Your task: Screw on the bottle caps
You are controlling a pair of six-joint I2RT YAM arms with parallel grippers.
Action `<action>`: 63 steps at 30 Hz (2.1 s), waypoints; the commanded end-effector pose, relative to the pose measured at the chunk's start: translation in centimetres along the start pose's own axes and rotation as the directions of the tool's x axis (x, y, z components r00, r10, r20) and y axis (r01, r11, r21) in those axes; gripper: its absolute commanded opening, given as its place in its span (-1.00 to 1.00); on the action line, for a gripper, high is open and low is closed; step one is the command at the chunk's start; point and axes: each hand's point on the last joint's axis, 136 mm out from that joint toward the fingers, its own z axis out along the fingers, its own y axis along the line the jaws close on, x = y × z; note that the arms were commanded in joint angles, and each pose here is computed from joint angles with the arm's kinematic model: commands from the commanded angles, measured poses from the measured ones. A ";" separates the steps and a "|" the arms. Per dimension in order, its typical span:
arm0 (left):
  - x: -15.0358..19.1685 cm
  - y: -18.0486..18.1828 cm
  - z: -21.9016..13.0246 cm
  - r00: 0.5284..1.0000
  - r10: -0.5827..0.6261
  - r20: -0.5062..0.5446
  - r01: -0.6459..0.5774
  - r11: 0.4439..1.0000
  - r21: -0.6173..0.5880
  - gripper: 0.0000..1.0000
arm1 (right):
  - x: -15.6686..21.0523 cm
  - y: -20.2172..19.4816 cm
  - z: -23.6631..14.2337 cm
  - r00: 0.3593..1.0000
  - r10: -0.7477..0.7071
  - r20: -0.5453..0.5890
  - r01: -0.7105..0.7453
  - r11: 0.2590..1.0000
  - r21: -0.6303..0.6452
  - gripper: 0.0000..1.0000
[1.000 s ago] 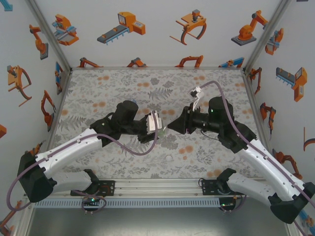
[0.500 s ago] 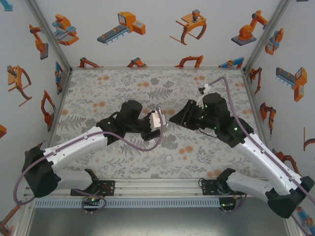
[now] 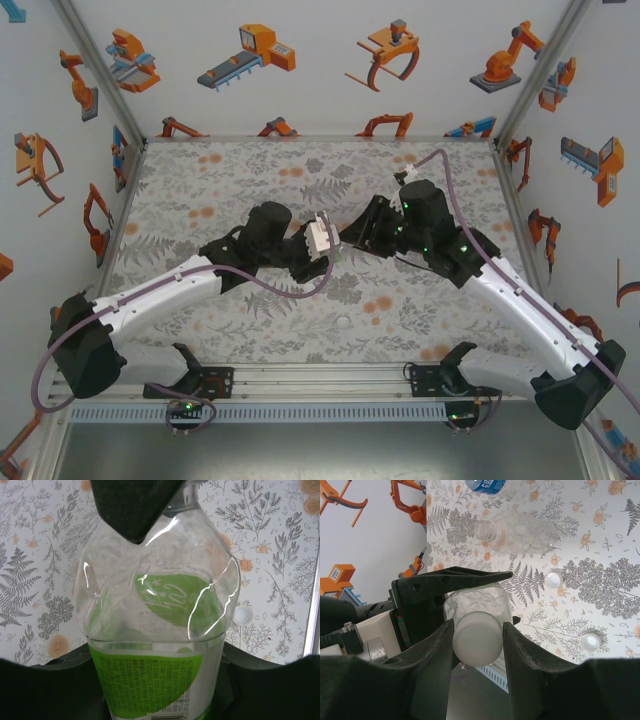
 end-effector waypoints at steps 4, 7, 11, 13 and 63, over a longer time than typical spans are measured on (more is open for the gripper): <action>-2.5 -0.2 -0.1 0.997 -0.002 0.080 0.000 1.000 0.029 -0.84 | -0.6 1.1 -0.1 0.999 -0.030 0.018 0.031 0.999 -0.031 -0.36; -2.4 0.0 -0.1 0.997 -0.001 0.076 0.000 1.000 0.018 -0.33 | -0.7 0.9 0.0 0.998 -0.054 0.022 0.054 0.998 -0.018 -0.57; -2.2 0.3 -0.5 0.998 0.003 0.069 -0.002 1.000 -0.013 0.35 | -1.0 -0.1 0.1 0.995 -0.098 0.028 0.098 0.995 0.027 -0.68; -2.1 0.5 -0.9 0.998 0.007 0.069 -0.005 0.999 -0.034 0.62 | -1.4 -0.9 0.2 0.993 -0.117 0.028 0.115 0.992 0.056 -0.69; 0.0 10.2 -10.5 0.740 -0.640 0.207 0.662 0.641 -0.387 0.94 | -19.1 -16.2 9.1 0.882 -0.451 -0.135 0.437 0.677 0.592 0.07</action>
